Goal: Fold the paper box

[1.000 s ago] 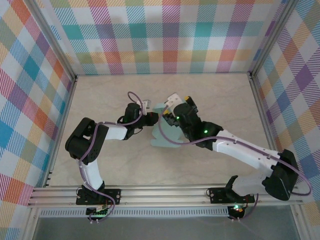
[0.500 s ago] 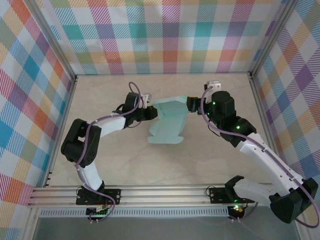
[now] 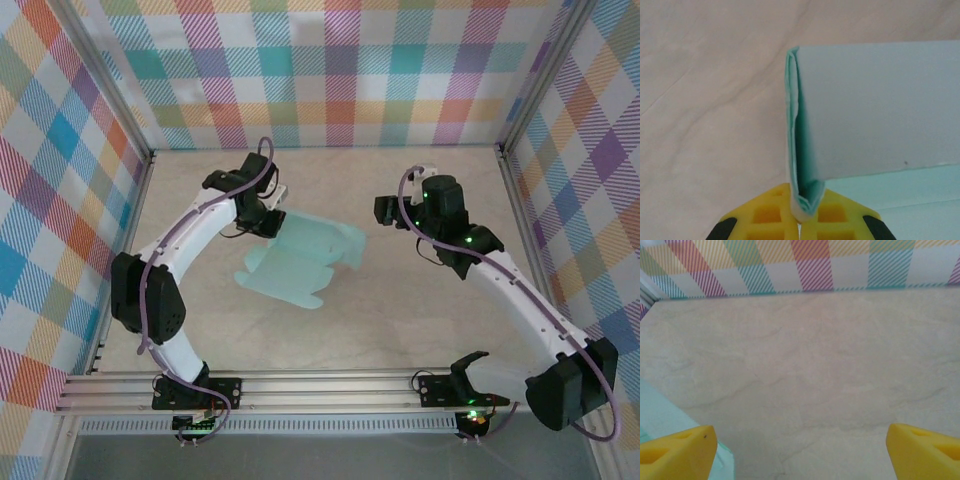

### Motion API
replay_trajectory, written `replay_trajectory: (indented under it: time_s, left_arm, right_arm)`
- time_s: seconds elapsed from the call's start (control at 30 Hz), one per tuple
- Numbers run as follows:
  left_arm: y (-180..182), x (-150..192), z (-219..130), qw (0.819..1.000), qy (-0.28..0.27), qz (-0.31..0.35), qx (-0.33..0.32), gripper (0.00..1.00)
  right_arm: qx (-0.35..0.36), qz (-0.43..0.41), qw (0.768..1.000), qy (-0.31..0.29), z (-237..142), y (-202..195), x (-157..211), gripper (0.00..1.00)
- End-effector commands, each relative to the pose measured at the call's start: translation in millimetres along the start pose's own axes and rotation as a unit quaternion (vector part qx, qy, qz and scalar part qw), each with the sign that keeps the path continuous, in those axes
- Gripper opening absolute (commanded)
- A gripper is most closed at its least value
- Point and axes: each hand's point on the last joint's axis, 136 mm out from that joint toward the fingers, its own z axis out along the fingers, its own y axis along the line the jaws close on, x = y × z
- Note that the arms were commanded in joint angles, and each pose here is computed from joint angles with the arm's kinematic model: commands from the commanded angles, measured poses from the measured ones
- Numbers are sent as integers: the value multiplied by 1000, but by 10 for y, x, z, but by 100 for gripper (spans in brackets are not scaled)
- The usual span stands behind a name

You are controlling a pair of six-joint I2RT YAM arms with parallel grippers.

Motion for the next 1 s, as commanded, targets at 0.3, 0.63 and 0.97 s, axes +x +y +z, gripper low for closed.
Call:
replay_trajectory:
  time_s: [0.3,0.63,0.97]
  left_arm:
    - [260,611,340,955,270,102,-62,0]
    - [507,306,841,941,285,108,-149,0]
    - [387,176,1205,936,259,119,-206,2]
  right_arm:
    - [-15,37,997,62,242,-24,387,87]
    - [-4,46,995,87,387,-92,588,87]
    - [-14,50,994,93,469,-53,607,87]
